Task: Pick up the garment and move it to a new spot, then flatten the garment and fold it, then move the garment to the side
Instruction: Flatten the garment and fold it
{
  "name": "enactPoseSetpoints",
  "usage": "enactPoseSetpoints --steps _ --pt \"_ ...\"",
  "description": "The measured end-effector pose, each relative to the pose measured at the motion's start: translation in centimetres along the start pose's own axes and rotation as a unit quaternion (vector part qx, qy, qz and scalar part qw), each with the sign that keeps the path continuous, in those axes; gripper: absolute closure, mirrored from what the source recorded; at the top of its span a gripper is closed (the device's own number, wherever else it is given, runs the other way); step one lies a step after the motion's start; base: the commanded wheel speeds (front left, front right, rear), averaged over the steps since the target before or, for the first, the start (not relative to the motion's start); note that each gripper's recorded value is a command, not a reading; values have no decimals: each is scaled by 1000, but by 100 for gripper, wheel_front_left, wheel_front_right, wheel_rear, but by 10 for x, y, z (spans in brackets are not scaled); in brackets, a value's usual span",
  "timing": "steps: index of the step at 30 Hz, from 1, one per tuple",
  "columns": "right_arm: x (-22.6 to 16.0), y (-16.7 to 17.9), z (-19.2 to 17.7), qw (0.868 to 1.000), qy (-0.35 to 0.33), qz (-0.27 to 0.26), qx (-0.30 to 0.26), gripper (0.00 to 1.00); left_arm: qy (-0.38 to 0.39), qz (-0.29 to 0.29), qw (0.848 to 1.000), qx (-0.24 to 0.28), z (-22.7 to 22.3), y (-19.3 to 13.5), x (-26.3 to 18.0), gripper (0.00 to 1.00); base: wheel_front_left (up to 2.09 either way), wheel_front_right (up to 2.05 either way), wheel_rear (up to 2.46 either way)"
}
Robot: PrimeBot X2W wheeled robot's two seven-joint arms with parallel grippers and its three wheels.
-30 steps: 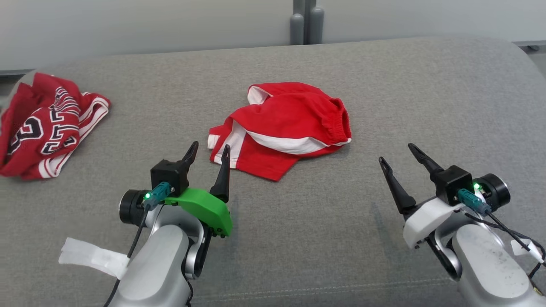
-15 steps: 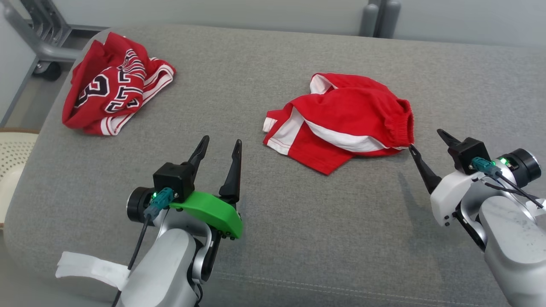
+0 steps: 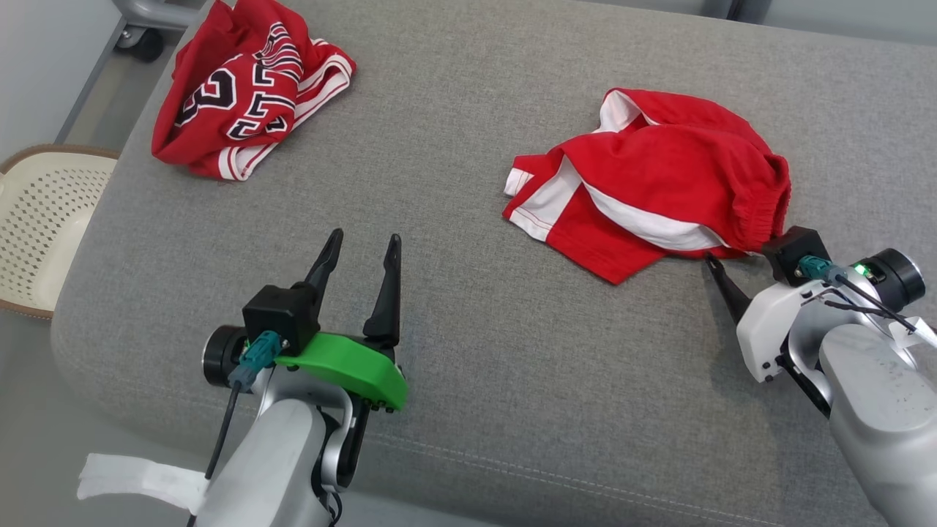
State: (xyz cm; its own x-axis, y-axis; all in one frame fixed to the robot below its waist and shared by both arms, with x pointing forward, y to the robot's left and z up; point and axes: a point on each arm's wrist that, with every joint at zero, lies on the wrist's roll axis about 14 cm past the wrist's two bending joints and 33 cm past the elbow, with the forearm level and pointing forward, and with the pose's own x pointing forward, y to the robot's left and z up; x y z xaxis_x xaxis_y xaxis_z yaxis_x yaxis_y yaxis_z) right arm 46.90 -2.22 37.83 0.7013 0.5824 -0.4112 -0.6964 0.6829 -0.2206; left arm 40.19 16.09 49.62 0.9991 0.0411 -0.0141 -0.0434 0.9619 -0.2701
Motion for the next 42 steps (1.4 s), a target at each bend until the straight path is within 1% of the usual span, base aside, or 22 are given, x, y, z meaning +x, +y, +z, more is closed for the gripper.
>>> enactPoseSetpoints --steps 3,5,7,12,14,16,17,18,21,23,24,25,26,27,28,29,32,33,35,36,39,42 --pt "-1 2 -5 1000 5 3 0 4 2 -1 1000 1 -2 -1 -1 0 0 0 0" --pt "-4 1 -8 1000 7 1 0 3 0 -6 1000 -1 -2 -5 0 0 0 0 0" --pt "-7 -1 -11 1000 8 -2 2 0 0 -11 1000 -3 -2 -8 0 0 0 0 0" --pt "-15 -9 -17 1000 12 -14 6 0 0 -24 1000 -8 -3 -18 -1 0 0 0 0" --pt "-17 -12 -19 1000 13 -18 4 3 2 -28 1000 -9 -4 -21 -2 0 0 0 0" --pt "-18 -13 -20 1000 16 -18 2 13 3 -29 1000 -10 -5 -22 -3 0 0 0 0" --pt "-18 -13 -20 1000 16 -17 0 15 4 -29 1000 -10 -6 -22 -3 0 0 0 0" --pt "-17 -13 -18 1000 15 -15 -3 14 5 -29 1000 -10 -6 -22 -4 0 0 0 0" --pt "-14 -9 -13 1000 8 -6 -15 4 7 -30 999 -10 -8 -23 -5 0 0 0 0" --pt "-11 -8 -9 1000 5 -2 -21 2 7 -29 1000 -10 -8 -22 -6 0 0 0 0" --pt "-10 -7 -7 1000 1 1 -24 6 7 -27 1000 -8 -8 -21 -7 0 0 0 0" --pt "-8 -6 -5 1000 0 3 -26 12 7 -25 1000 -7 -8 -19 -7 0 0 0 0" --pt "-8 -5 -5 1000 0 5 -28 35 7 -24 1000 -7 -8 -18 -8 0 0 0 0" --pt "-7 -4 -5 1000 1 7 -29 51 7 -23 1000 -7 -9 -18 -8 0 0 0 0" --pt "-7 -3 -6 1000 3 8 -29 57 8 -22 1000 -7 -9 -18 -9 0 0 0 0" --pt "-7 -2 -8 1000 6 9 -29 65 7 -21 1000 -7 -8 -17 -9 0 0 0 0" --pt "-8 -1 -11 1000 11 9 -25 74 6 -16 1000 -8 -8 -14 -9 0 0 0 0" --pt "-8 -1 -11 1000 12 10 -24 78 6 -13 1000 -8 -8 -12 -10 0 0 0 0" --pt "-8 0 -10 1000 11 9 -21 91 6 -9 1000 -8 -8 -9 -10 0 0 0 0" --pt "-9 0 -10 1000 11 8 -18 100 6 -9 1000 -7 -8 -10 -10 0 0 0 0" --pt "-11 -5 -6 1000 2 -1 -8 100 3 -11 1000 -9 -7 -11 -9 0 0 0 0" --pt "-10 -10 12 999 -30 -19 38 100 0 -17 1000 -11 -5 -15 -7 0 0 0 0"
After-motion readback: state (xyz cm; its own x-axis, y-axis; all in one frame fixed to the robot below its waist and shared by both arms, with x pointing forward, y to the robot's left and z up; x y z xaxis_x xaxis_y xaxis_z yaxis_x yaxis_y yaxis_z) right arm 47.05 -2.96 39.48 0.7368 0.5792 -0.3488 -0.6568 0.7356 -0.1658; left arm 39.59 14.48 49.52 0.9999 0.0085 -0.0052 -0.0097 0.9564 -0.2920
